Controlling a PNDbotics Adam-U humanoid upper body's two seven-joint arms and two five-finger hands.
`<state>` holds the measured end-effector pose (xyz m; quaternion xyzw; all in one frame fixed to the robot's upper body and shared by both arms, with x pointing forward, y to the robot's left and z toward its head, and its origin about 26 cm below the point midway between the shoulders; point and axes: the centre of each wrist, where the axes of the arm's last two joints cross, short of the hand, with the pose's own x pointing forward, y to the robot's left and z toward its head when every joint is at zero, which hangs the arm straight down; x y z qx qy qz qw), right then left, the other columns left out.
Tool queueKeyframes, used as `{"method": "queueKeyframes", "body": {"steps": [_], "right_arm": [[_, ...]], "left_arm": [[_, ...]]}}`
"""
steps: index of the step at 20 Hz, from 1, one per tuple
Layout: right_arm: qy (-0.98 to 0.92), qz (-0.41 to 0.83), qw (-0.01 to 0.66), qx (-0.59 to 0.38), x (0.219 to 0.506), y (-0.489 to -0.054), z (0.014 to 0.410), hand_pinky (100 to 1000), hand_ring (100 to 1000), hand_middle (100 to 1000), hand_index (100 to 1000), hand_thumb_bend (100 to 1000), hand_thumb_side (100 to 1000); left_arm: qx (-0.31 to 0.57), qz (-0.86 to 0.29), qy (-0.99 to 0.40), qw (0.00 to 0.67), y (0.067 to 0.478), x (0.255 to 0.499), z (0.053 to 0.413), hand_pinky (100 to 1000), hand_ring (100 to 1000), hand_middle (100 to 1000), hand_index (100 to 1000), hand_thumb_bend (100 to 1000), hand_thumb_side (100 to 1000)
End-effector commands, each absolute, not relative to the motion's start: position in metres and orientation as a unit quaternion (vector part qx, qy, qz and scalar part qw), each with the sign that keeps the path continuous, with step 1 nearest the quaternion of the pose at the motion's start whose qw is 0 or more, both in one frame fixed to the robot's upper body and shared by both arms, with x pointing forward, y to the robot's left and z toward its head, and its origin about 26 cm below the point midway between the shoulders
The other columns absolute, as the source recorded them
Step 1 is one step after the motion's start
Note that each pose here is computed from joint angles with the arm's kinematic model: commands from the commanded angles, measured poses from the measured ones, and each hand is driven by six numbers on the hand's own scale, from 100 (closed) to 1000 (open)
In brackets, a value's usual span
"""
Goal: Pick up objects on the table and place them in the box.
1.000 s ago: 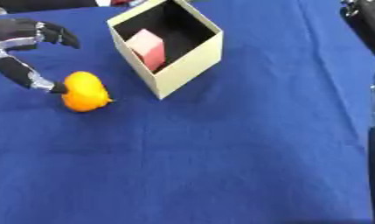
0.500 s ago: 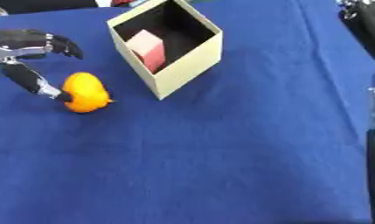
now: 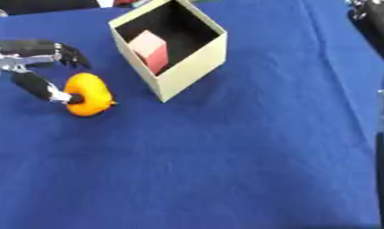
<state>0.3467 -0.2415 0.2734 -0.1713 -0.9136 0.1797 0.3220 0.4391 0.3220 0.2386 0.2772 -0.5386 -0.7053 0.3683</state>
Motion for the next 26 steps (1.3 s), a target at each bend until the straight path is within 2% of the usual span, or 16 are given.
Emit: {"method": "queueKeyframes", "body": {"steps": [1,6,9,12,18,26], "right_arm": [[-0.919,0.176,0.306,-0.177,0.341,-0.243,0.282,900,998,626,902,100,662],[-0.918,0.174,0.308,-0.179,0.341,-0.244,0.281,900,998,626,901,100,663],[-0.917,0.172,0.311,-0.181,0.341,-0.245,0.280,900,998,625,902,100,664],[-0.917,0.171,0.312,-0.182,0.341,-0.245,0.280,900,998,625,900,100,664],[-0.916,0.169,0.314,-0.182,0.340,-0.245,0.278,900,998,625,899,100,663],[-0.915,0.169,0.316,-0.184,0.340,-0.246,0.277,899,998,625,897,100,665]], "left_arm": [[0.278,-0.701,-0.548,0.362,0.323,0.437,0.252,741,730,704,773,416,614],[0.261,-0.709,-0.544,0.365,0.323,0.435,0.252,678,664,629,685,252,506],[0.253,-0.710,-0.544,0.369,0.323,0.434,0.253,658,638,619,667,189,450],[0.246,-0.712,-0.543,0.370,0.324,0.433,0.255,649,624,659,688,100,307],[0.238,-0.714,-0.543,0.371,0.324,0.430,0.258,641,600,681,698,100,176],[0.247,-0.696,-0.570,0.361,0.324,0.424,0.274,638,577,683,697,100,125]]}}
